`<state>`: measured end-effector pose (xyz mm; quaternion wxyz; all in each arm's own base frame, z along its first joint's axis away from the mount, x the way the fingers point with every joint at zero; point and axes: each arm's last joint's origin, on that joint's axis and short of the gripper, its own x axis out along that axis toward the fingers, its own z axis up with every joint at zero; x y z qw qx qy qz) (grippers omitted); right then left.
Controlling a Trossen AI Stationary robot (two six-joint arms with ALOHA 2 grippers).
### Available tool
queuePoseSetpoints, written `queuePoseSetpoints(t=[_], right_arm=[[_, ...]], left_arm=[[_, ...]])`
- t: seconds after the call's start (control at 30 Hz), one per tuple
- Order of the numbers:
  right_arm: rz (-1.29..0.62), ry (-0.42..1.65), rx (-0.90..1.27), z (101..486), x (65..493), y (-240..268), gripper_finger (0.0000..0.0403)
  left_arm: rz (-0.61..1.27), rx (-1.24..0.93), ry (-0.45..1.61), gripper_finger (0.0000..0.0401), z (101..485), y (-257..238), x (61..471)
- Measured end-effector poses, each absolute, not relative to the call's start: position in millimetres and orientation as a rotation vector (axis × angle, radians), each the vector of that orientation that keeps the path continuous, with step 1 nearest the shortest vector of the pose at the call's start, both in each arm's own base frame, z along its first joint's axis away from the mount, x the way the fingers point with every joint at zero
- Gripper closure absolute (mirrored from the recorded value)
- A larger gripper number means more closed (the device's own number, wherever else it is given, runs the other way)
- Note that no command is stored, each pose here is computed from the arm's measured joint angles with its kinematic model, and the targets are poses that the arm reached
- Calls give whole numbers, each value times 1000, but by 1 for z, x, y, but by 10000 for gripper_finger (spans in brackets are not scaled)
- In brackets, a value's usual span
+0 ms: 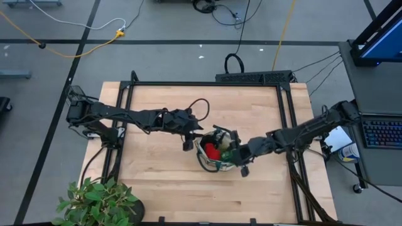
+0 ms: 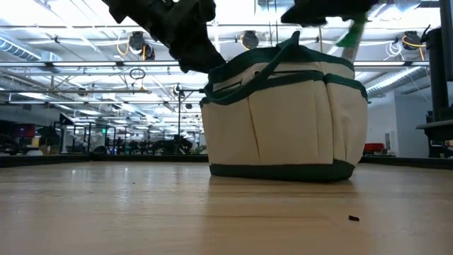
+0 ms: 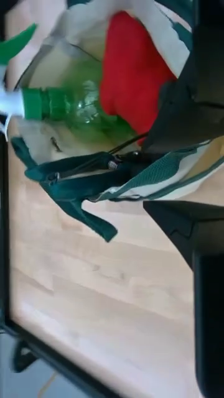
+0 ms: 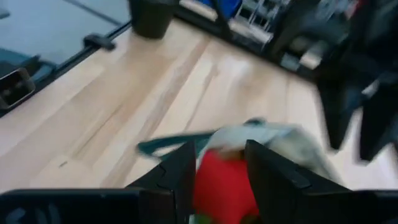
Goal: Pick & Place Garden tools in Gardening bag
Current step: Adjust the light brown gardening bag
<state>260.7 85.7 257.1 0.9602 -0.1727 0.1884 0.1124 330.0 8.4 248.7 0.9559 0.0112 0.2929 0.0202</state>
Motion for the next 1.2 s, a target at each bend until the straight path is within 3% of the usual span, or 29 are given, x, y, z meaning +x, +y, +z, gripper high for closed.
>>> queuePoseSetpoints(t=[0.23,0.53,0.7,0.83,1.03,1.2], right_arm=[[247,499,-323,247,254,90,271],[265,275,-554,265,262,92,271],[153,273,-633,267,263,89,271],[125,314,-648,264,262,87,271],[126,320,-649,263,262,86,271],[114,321,-645,263,263,83,271]], left_arm=[[65,-143,581,244,249,8,331],[46,-179,630,273,230,7,341],[66,-168,692,285,214,7,345],[78,-149,680,311,217,8,344],[104,-96,670,389,223,11,341],[332,-98,678,387,227,23,334]])
